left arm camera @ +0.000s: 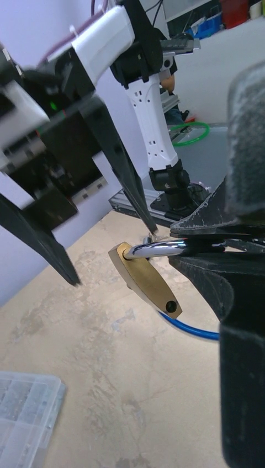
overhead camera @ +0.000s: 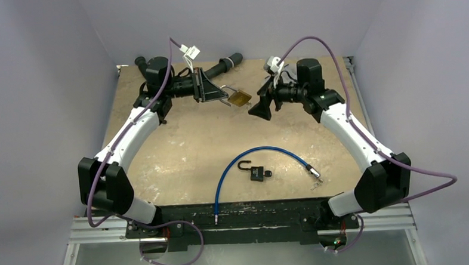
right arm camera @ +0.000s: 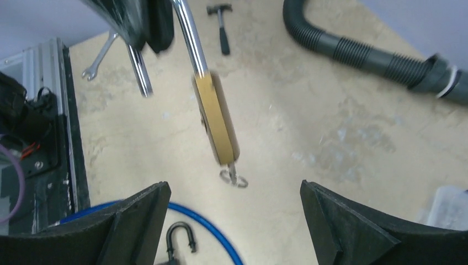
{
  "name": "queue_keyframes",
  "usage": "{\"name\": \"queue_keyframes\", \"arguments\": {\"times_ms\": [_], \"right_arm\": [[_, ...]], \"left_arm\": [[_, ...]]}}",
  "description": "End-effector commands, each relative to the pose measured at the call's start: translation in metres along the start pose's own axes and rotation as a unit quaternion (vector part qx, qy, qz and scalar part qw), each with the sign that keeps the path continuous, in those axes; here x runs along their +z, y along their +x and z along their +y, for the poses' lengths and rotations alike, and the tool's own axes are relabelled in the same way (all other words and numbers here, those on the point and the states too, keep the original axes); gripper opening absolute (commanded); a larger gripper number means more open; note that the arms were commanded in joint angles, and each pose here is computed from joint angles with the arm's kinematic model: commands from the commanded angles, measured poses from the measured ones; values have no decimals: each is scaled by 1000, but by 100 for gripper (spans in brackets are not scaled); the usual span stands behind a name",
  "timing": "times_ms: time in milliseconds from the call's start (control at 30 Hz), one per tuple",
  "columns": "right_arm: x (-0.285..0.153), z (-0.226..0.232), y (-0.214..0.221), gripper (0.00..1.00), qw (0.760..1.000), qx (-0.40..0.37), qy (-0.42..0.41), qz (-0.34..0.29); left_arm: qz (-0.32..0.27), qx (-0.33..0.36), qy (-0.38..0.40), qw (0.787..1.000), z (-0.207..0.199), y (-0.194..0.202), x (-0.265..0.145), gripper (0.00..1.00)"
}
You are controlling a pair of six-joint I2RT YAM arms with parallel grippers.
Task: Lock with the key
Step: Lock the lock.
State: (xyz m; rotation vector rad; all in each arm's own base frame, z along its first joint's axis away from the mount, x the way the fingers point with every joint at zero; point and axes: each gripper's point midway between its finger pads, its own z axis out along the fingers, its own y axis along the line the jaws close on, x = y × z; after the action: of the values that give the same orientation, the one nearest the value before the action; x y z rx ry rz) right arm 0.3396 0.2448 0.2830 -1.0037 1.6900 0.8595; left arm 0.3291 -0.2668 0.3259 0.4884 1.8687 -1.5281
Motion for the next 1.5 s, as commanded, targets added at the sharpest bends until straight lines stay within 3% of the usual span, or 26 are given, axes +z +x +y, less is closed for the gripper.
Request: {"name": "queue_keyframes", "arguments": {"times_ms": [0,367,633,867,1200,1333,1467], "right_arm": [[-14,19,-30,99,994,-85,-20,-63],[-10,36,-48,99,983,-127,-64,-120],[2,43,-58,92,980,-114,-86,-137],[9,51,-68,75,977,-103,-102,-155],[18,59,-67,64,976,-86,-124,-154],[19,61,-68,51,975,-87,-128,-156],[20,62,-68,30,976,-75,-136,-153]], "left_arm": [[-44,101,73,991,-73,-37,-17,0],[-43,107,103,988,-86,-34,-21,0],[-49,110,116,986,-99,-36,-24,0],[-49,112,116,986,-100,-35,-25,0],[-49,115,119,985,-101,-36,-25,0],[-48,114,119,985,-102,-36,-25,0],[-49,113,117,985,-99,-36,-25,0]]}}
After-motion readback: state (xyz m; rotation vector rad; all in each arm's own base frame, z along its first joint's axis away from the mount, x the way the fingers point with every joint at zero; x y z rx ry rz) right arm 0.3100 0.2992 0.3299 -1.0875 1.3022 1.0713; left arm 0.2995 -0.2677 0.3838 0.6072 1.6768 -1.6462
